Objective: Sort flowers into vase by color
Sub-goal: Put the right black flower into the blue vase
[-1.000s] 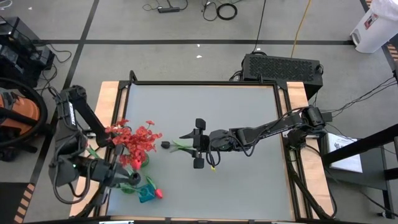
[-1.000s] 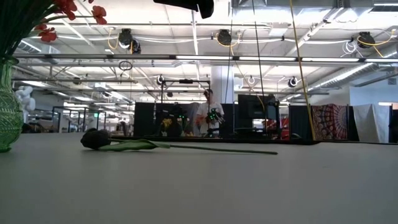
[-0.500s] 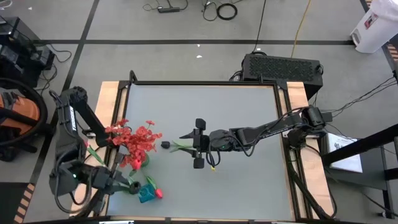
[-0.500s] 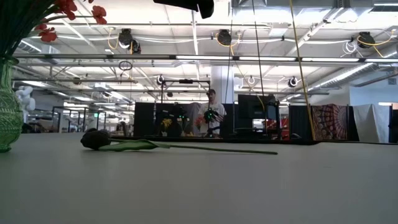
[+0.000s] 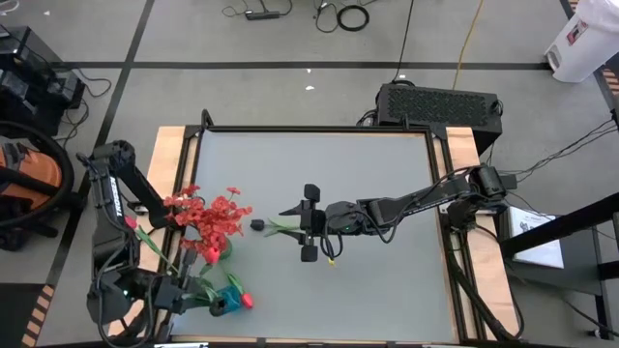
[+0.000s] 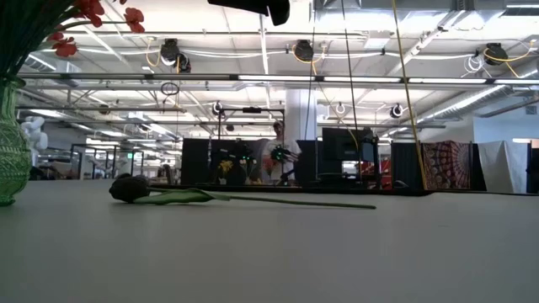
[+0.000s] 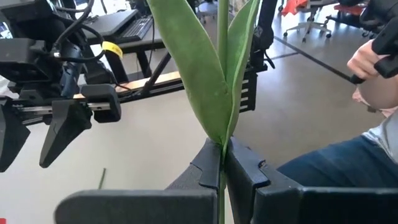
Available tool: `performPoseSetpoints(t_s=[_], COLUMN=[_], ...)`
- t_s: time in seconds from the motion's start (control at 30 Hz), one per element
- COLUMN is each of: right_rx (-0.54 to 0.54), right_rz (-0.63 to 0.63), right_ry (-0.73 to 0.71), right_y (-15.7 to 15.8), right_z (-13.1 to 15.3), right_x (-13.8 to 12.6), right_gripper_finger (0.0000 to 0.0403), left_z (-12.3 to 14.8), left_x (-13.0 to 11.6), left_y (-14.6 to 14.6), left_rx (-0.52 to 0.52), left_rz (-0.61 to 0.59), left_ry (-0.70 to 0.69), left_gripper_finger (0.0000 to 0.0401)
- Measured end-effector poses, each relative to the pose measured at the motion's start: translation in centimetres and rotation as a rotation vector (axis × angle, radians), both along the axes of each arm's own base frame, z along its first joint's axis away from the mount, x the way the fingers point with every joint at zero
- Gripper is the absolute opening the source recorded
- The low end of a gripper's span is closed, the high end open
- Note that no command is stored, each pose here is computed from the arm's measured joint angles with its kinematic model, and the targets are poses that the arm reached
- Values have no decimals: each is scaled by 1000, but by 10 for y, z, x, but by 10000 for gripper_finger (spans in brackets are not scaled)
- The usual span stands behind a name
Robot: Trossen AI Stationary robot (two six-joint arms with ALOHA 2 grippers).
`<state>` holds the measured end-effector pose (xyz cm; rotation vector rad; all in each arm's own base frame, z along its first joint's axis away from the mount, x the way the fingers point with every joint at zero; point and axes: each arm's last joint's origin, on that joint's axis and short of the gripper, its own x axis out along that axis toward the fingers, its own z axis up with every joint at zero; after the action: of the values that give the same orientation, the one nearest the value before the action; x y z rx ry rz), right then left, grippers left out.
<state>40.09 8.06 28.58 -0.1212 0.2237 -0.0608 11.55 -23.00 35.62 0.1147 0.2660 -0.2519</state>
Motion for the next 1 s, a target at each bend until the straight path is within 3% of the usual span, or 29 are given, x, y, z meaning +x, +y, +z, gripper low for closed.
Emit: performPoseSetpoints(t_s=[0.7, 1.0], right_rx=[-7, -39], right_rz=[2, 9], right_ry=[1, 5], right_y=[0, 0], right_z=[0, 0], right_x=[0, 0], right_gripper_finger=[189, 189], left_z=[-1, -5], left_x=[1, 18], left_y=[-1, 1], left_rx=[-73, -87], left_rz=[2, 72], left_ry=[30, 38], left_gripper_finger=[23, 39])
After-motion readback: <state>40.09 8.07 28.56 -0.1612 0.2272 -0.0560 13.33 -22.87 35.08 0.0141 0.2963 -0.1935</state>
